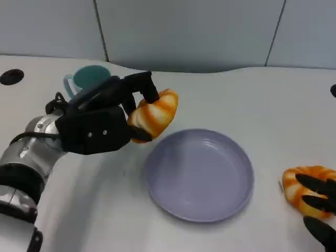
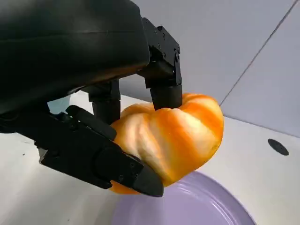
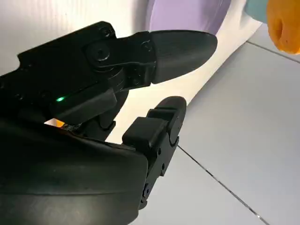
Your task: Grasp the bread from the table and place it into the plate.
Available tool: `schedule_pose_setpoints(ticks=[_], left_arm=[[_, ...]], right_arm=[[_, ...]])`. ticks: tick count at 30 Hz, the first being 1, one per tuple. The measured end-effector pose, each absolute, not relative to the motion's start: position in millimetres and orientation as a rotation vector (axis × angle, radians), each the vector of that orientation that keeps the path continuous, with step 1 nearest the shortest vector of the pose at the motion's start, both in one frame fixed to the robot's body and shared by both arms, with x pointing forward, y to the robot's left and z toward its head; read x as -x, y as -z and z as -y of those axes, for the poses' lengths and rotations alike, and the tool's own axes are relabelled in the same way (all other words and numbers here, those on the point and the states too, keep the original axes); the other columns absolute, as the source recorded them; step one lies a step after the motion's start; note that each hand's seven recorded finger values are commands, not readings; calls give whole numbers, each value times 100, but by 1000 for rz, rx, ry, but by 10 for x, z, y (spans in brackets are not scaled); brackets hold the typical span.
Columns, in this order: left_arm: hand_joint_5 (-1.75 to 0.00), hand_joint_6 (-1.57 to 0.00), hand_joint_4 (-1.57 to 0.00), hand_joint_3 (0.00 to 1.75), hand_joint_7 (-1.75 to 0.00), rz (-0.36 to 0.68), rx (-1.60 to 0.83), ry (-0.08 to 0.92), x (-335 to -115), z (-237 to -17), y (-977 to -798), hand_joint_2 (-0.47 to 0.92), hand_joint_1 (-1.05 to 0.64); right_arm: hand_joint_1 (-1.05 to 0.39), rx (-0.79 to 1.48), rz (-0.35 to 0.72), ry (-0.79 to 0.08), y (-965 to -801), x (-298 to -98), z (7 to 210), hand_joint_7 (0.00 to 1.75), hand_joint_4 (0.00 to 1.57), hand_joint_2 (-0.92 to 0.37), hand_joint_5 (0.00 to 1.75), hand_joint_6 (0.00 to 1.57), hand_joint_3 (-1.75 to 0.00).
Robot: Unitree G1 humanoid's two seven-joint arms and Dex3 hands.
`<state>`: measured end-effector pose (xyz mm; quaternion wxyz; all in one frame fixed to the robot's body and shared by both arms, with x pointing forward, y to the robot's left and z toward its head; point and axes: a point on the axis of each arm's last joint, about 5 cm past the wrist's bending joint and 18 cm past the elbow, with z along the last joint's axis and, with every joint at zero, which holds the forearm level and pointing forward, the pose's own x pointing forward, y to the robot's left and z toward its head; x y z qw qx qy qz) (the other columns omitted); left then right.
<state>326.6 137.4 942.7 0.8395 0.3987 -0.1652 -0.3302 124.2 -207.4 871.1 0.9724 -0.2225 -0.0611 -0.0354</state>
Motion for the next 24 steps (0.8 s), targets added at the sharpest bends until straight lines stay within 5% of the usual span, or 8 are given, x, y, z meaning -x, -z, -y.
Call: schedule_pose_setpoints(ticks=[9,16,19,24], left_arm=[[-175,-60,-79,14,-174,483,-1034,992,-3206,-604,-9485,88,-12],[-175,-64,-86,17,-175,479,-1167,1018,-3148,-479,-9355,84,-14],[-174,-48,-69,14,-172,538,-1281,1036,-3130,-441,-9329,82,-28],[-150,-33,-32,3,-136,620,-1429,1039,-3184,-420,-9436,85,-42]], right_arm=[[-38,448,125,68,-8715,-1226,2044,0,97,-92,3,78,-36],[-37,439,134,65,-8726,-1229,2017,0,99,-92,5,78,-35],[-36,438,137,65,-8731,-1231,2012,0,99,-92,5,78,-35],[-36,432,146,62,-8726,-1229,2009,0,100,-92,5,78,-35]])
